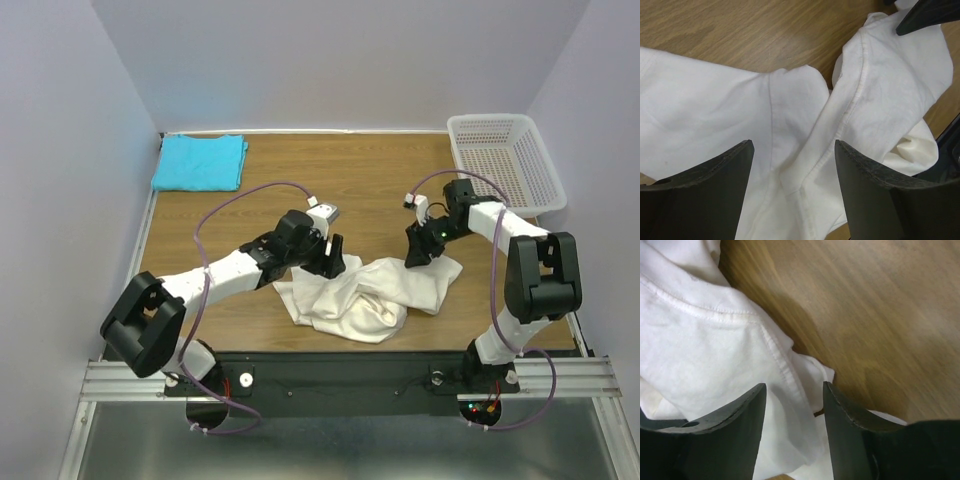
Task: Fold and stack the t-shirts
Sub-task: Flatten the tshirt out
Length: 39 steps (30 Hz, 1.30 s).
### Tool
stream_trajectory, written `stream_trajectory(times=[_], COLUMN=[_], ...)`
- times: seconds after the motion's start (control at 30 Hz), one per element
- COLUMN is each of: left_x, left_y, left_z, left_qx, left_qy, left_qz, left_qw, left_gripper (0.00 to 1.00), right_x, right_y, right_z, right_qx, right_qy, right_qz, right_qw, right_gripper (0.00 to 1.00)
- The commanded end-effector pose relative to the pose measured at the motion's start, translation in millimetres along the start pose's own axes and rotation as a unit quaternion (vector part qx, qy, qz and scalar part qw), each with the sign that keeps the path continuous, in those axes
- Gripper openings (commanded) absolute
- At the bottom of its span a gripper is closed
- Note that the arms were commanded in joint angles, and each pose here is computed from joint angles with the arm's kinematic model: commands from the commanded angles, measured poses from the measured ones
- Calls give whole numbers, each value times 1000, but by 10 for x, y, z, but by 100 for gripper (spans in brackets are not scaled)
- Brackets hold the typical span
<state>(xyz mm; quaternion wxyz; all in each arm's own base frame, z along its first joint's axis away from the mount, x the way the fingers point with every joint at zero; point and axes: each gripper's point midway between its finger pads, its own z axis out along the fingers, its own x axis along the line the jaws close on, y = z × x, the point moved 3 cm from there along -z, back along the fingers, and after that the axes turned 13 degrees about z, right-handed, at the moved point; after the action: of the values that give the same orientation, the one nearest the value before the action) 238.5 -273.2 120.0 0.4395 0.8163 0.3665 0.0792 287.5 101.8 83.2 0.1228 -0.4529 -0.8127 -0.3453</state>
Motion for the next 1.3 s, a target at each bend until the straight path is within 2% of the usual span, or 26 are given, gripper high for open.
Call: stream_trajectory(times=[0.0, 0.07, 0.1, 0.17, 0.2, 0.27, 0.3, 0.43, 0.53, 0.6, 0.73, 0.83, 1.07, 1.17, 1.27], left_x=[-29, -32, -28, -22, -20, -15, -14, -19, -32, -60, -157, -229, -474, -502, -401], left_y=[213, 233, 235, 242, 250, 242, 249, 291, 352, 393, 522, 554, 573, 535, 401], left_z=[-150, -184, -194, -223, -247, -268, -281, -377, -428, -445, -465, -437, -368, -343, -252], left_qx=[-51, -56, -57, -61, -64, -65, -67, -83, -95, -101, -118, -119, -108, -102, -75], left_qy=[-7, -7, -7, -5, -4, -4, -3, -3, -7, -16, -52, -81, -177, -183, -149], left_qz=[6, 7, 7, 10, 12, 16, 19, 33, 53, 69, 110, 127, 149, 153, 151], left_qw=[999, 998, 998, 998, 998, 998, 998, 996, 994, 992, 986, 981, 967, 966, 974], left_gripper=[77, 77, 77, 77, 77, 77, 77, 77, 77, 77, 77, 77, 77, 77, 77], right_x=[137, 149, 149, 176, 192, 271, 362, 767, 1092, 1204, 1151, 1129, 1222, 1214, 1184], right_y=[-87, -99, -88, -19, 82, 189, 307, 641, 598, 428, 138, 72, 106, 98, 178], right_z=[61, 84, 81, 18, -50, -193, -351, -893, -1121, -1117, -1022, -1019, -1141, -1150, -1188], right_qx=[17, 28, 29, 27, 17, 5, -19, -101, -127, -122, -82, -75, -100, -100, -117], right_qy=[39, 38, 37, 33, 29, 21, 9, -18, 5, 29, 34, 24, 2, -5, -27], right_qz=[-9, -8, -8, -15, -30, -49, -84, -199, -282, -307, -306, -309, -330, -329, -311], right_qw=[999, 999, 999, 999, 999, 999, 996, 975, 951, 944, 948, 948, 939, 939, 943], right_gripper=[52, 45, 34, 21, 11, 5, 1, 1, 1, 1, 0, 0, 1, 1, 1])
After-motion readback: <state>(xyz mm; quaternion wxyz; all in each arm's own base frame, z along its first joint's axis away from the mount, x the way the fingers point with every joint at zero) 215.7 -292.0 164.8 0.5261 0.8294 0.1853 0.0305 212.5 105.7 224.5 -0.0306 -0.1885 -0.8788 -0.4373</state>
